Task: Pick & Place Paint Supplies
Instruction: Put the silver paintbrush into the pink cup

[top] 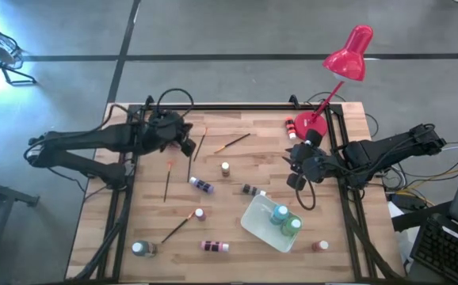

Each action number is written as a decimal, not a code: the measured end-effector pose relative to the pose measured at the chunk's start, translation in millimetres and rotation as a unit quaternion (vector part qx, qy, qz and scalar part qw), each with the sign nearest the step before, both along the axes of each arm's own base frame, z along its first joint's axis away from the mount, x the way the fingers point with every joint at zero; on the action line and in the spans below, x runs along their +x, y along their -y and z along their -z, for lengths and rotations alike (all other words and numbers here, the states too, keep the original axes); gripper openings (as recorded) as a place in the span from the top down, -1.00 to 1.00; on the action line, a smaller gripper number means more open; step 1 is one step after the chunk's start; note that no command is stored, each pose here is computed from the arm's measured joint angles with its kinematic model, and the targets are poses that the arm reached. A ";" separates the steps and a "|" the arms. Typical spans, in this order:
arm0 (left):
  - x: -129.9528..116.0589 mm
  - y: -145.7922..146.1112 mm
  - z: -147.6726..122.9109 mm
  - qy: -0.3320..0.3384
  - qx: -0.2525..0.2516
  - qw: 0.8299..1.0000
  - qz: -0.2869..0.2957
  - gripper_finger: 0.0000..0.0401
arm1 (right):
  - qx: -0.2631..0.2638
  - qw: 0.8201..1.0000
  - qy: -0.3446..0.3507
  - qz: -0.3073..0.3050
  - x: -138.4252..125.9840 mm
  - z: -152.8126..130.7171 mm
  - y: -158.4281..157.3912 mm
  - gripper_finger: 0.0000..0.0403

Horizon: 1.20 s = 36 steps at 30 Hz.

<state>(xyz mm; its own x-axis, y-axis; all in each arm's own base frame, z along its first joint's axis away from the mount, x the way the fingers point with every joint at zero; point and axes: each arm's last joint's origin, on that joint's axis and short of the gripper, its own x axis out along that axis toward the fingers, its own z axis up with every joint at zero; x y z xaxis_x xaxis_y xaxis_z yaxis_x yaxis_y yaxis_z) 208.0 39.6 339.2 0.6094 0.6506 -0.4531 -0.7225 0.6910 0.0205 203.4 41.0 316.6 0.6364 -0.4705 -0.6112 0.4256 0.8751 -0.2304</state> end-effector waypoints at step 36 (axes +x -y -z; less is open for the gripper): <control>-68.7 -19.8 55.8 0.109 0.167 0.970 -0.137 1.00 | -0.001 1.000 -0.011 0.002 -0.6 8.5 0.1 0.50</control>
<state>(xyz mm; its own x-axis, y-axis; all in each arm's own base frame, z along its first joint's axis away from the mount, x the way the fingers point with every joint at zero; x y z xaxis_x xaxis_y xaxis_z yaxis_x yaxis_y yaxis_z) 139.3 59.4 283.5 0.4510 0.8898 -0.0697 -0.8902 0.4541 0.0370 202.8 40.9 308.1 0.6206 -0.4744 -0.6244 0.4237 0.8729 -0.2421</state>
